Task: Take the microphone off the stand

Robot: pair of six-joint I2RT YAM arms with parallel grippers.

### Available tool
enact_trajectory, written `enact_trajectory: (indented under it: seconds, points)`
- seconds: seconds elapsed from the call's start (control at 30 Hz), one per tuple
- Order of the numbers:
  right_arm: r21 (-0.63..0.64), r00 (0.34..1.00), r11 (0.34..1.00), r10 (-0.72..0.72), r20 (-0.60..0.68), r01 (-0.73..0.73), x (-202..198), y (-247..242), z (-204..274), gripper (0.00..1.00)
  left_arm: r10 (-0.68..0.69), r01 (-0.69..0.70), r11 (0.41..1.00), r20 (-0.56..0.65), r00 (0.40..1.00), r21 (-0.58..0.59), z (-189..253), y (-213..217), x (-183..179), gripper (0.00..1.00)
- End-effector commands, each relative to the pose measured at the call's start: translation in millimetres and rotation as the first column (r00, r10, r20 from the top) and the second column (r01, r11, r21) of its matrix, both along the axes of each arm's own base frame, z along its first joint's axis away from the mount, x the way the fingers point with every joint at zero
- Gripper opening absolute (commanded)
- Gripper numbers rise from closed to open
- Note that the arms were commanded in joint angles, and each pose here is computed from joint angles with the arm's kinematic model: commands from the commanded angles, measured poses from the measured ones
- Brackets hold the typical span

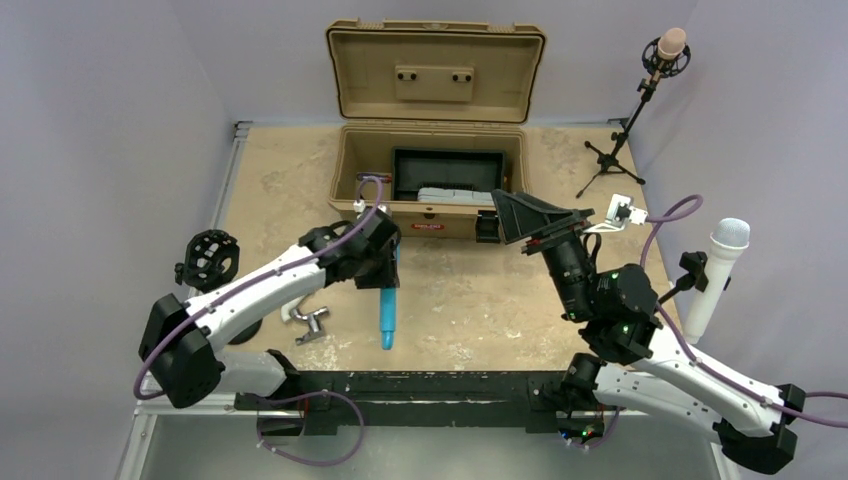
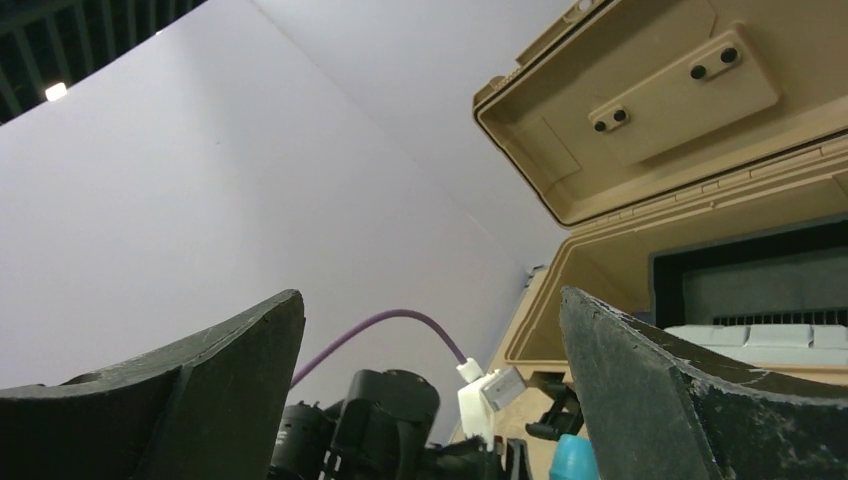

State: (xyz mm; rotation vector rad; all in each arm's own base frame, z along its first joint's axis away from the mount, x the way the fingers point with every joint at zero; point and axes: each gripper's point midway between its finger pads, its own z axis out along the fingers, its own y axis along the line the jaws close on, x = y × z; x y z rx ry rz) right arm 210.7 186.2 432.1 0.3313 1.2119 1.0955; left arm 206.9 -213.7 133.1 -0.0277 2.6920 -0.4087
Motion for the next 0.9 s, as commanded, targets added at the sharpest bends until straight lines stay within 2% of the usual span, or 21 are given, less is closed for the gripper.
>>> enact_trajectory:
  seconds: [0.0, 0.1, 0.23, 0.3, 0.43, 0.57, 0.67, 0.73, 0.87]
  points:
    - [0.027, 1.0, 0.999, -0.016, -0.014, 0.016, 2, -2, -2, 0.98, 0.186, -0.188, 0.982, 0.11, 0.976, 0.003, -23, -14, 29, 0.0]
    - [0.022, 1.0, 1.0, -0.02, -0.017, 0.021, 2, -4, -4, 0.98, 0.171, -0.176, 0.983, 0.108, 0.979, 0.044, -44, -26, 23, 0.0]
    - [0.028, 0.999, 0.999, -0.038, -0.021, 0.038, 1, -11, -7, 0.98, 0.14, -0.158, 0.984, 0.194, 0.971, 0.081, -41, -38, 13, 0.0]
    - [0.035, 0.999, 0.998, -0.044, -0.022, 0.044, 0, -14, -8, 0.99, 0.133, -0.151, 0.985, 0.183, 0.974, 0.088, -43, -43, 10, 0.0]
    - [0.039, 0.999, 0.998, -0.045, -0.017, 0.046, -1, -16, -8, 0.99, 0.279, -0.288, 0.949, 0.085, 0.957, 0.129, -58, -36, -2, 0.0]
    - [0.035, 0.999, 0.999, -0.037, -0.019, 0.038, -1, -13, -10, 0.99, 0.301, -0.305, 0.947, 0.052, 0.952, 0.098, -63, -48, -2, 0.0]
    - [0.033, 0.999, 0.999, -0.034, -0.022, 0.034, -1, -13, -12, 0.99, 0.411, -0.409, 0.907, -0.003, 0.911, 0.098, -69, -42, -10, 0.0]
    - [0.035, 0.999, 0.999, -0.032, -0.021, 0.033, -1, -14, -12, 0.99, 0.491, -0.489, 0.871, -0.032, 0.871, 0.049, -67, -45, -10, 0.0]
    - [0.039, 0.999, 0.999, -0.03, -0.018, 0.03, -3, -15, -11, 0.99, 0.545, -0.552, 0.832, -0.1, 0.832, -0.052, -59, -61, 1, 0.0]
